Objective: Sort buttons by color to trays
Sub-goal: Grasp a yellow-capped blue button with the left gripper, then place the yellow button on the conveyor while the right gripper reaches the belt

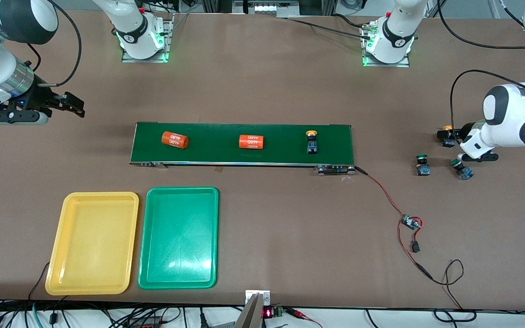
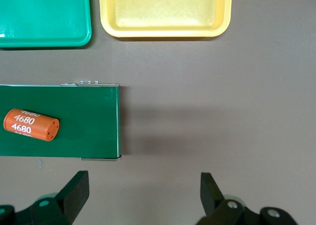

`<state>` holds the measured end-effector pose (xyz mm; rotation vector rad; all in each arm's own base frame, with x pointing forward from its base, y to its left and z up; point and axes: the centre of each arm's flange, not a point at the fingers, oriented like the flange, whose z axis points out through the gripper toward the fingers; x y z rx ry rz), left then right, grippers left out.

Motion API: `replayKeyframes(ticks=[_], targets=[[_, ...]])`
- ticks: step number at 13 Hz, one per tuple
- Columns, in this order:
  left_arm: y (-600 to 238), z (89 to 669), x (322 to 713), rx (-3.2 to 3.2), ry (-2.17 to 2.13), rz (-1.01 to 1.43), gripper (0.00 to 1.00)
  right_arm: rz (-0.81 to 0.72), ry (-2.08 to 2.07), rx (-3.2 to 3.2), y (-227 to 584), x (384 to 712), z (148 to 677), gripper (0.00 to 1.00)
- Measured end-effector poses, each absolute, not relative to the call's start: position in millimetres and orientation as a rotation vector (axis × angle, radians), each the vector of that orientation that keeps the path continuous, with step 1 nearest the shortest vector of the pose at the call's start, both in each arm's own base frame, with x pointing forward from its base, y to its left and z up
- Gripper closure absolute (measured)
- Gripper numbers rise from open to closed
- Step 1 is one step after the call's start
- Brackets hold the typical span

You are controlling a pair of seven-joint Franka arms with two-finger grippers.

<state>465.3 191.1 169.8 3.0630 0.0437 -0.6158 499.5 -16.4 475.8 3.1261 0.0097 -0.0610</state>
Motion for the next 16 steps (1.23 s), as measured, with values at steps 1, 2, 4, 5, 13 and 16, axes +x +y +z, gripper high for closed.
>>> replayKeyframes(ticks=[1,2,4,5,13,16], targets=[[192.4,167.9,465.0,3.057,0.013,-0.608,0.04,-0.061,0.010,3.126,-16.4,499.5,475.9,0.00],[195.2,165.7,463.8,3.052,-0.004,-0.604,0.04,-0.061,0.010,3.126,-16.4,499.5,475.9,0.00],[199.6,162.8,461.4,3.044,-0.009,-0.602,0.23,-0.061,0.010,3.126,-16.4,499.5,475.8,0.00],[201.0,162.3,460.7,3.042,-0.004,-0.602,0.36,-0.061,0.009,3.126,-16.5,499.5,475.8,0.00],[136.5,282.7,514.9,3.155,-0.164,-0.462,0.59,-0.078,-0.008,3.127,-21.9,498.1,475.0,0.00],[51.1,316.4,532.1,3.088,-0.265,-0.408,0.59,-0.082,-0.002,3.126,-19.9,498.0,474.7,0.00]])
